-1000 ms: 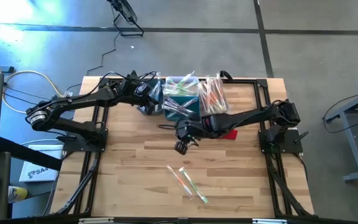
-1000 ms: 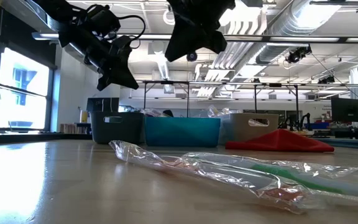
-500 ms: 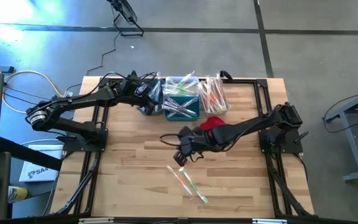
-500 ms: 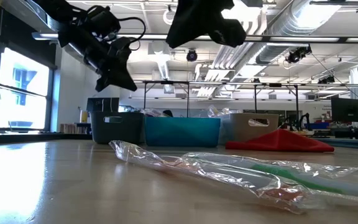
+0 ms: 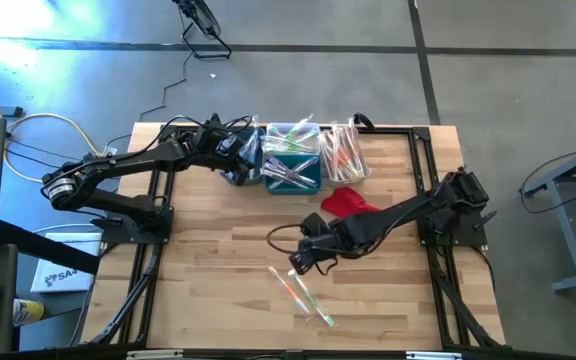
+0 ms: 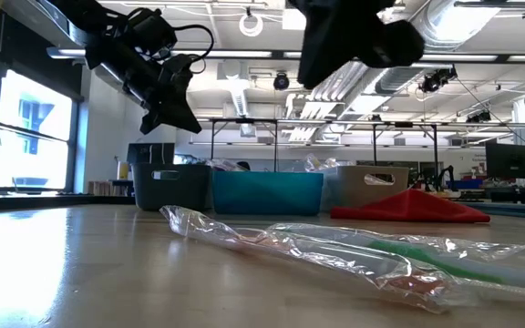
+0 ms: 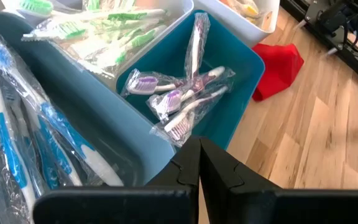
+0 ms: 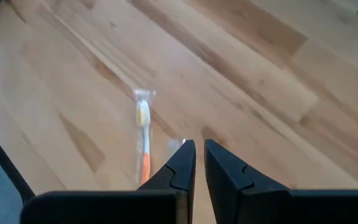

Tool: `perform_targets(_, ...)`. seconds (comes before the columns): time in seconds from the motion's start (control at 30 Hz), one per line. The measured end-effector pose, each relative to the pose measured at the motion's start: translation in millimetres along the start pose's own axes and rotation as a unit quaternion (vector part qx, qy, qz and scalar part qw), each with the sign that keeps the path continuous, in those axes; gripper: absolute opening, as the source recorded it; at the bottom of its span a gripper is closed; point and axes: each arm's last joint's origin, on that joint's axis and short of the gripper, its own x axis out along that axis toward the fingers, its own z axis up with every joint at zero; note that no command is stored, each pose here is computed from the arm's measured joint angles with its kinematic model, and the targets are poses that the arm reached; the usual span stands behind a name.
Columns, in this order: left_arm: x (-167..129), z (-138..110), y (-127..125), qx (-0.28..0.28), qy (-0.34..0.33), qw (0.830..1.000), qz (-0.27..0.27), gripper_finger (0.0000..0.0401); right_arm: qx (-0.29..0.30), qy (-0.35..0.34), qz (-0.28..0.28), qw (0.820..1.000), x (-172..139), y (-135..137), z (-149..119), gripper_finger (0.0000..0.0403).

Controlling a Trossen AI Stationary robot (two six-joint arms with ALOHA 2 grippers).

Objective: Pick & Place Toothbrushes
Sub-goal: Put the green toothbrush into the transparent bin

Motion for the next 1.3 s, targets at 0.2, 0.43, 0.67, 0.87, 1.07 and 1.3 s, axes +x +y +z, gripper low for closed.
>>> perform_targets(0.2,0.0,0.1,0.0,-0.013,-0.001,1.0,0.0,0.0,-0.009,0.014,-0.004,1.0,-5.1,4.0,-18.7,0.0026)
perform_targets(0.43,0.0,0.1,0.0,-0.026,-0.001,1.0,0.001,0.0,0.006,-0.024,-0.027,0.999,-6.9,2.6,-22.6,0.0026)
perform_targets(0.67,0.0,0.2,0.1,-0.026,-0.001,1.0,0.001,0.0,0.018,-0.034,-0.035,0.999,-4.6,-0.5,-14.6,0.0026)
perform_targets(0.87,0.0,0.1,0.1,-0.026,-0.001,1.0,0.001,0.0,0.017,-0.034,-0.035,0.999,-4.6,-0.4,-14.9,0.0026)
perform_targets(1.07,0.0,0.5,1.2,-0.026,-0.008,0.999,0.02,0.0,0.037,-0.041,-0.036,0.998,-4.6,-0.4,-14.7,0.0033)
perform_targets(1.3,0.0,0.4,1.6,-0.026,-0.009,0.999,0.025,0.0,0.039,-0.033,-0.043,0.998,3.3,0.7,-19.5,0.009)
